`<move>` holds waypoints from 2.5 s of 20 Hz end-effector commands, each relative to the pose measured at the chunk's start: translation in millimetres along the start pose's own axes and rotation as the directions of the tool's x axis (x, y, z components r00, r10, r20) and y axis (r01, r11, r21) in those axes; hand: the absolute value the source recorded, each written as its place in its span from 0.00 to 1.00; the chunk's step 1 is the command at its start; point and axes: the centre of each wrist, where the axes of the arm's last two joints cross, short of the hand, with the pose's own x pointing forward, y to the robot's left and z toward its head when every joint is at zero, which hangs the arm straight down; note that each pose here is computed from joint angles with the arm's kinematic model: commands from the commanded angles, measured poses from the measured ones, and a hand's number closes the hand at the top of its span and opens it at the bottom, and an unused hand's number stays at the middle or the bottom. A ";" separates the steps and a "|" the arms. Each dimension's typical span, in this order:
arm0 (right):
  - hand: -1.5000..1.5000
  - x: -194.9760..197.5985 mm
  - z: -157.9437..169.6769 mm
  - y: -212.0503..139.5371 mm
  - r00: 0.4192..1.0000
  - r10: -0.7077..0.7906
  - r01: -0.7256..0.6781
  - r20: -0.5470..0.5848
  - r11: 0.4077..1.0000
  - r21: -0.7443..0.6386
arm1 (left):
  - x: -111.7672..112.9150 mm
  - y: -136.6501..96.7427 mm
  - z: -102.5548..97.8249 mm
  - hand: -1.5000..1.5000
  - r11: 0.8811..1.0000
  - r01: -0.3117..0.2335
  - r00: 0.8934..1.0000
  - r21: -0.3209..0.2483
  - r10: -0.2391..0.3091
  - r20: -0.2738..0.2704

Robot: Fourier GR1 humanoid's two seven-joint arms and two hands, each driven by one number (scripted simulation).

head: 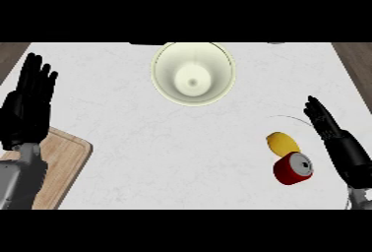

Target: Pick the lemon from the placemat and place it in the bowl

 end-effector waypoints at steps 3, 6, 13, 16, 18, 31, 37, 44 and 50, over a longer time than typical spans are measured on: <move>0.00 36.1 -11.9 63.7 0.930 -0.348 0.235 0.115 0.808 0.540 | 8.9 -2.8 -1.6 0.50 0.998 0.037 0.996 -0.058 -0.031 0.089; 0.00 71.5 -10.0 117.6 0.791 -0.605 0.264 0.093 0.475 0.840 | 21.2 -8.9 -5.6 0.50 0.988 0.082 0.985 -0.128 -0.061 0.163; 0.00 37.8 12.5 -2.5 0.743 -0.528 0.087 0.412 0.686 0.723 | -12.4 53.9 -3.1 0.50 0.993 0.089 0.990 -0.082 -0.080 0.114; 0.00 47.4 6.8 -34.1 0.737 -0.493 0.000 0.462 0.684 0.730 | -5.6 54.9 -4.5 0.50 0.991 0.106 0.987 -0.084 -0.095 0.126; 0.00 66.0 1.6 -70.5 0.763 -0.376 -0.113 0.525 0.722 0.682 | -25.8 54.6 0.4 0.50 0.991 0.105 0.986 -0.083 -0.092 0.140; 0.00 165.9 -22.5 -152.9 0.772 0.244 -0.618 0.587 0.503 0.604 | -15.0 34.3 -8.4 0.50 0.988 0.089 0.989 -0.127 -0.073 0.128; 0.00 153.3 -24.7 -145.9 0.680 0.352 -0.733 0.643 0.314 0.603 | -16.0 21.2 -8.3 0.50 0.985 0.073 0.989 -0.154 -0.052 0.139; 0.00 115.0 -31.6 -142.9 0.674 0.362 -0.738 0.644 0.279 0.615 | -16.2 25.0 -6.6 0.50 0.986 0.081 0.988 -0.146 -0.060 0.141; 0.00 82.9 -46.0 -116.1 0.668 0.365 -0.741 0.648 0.249 0.623 | -15.8 33.3 -11.4 0.50 0.988 0.082 0.988 -0.131 -0.063 0.144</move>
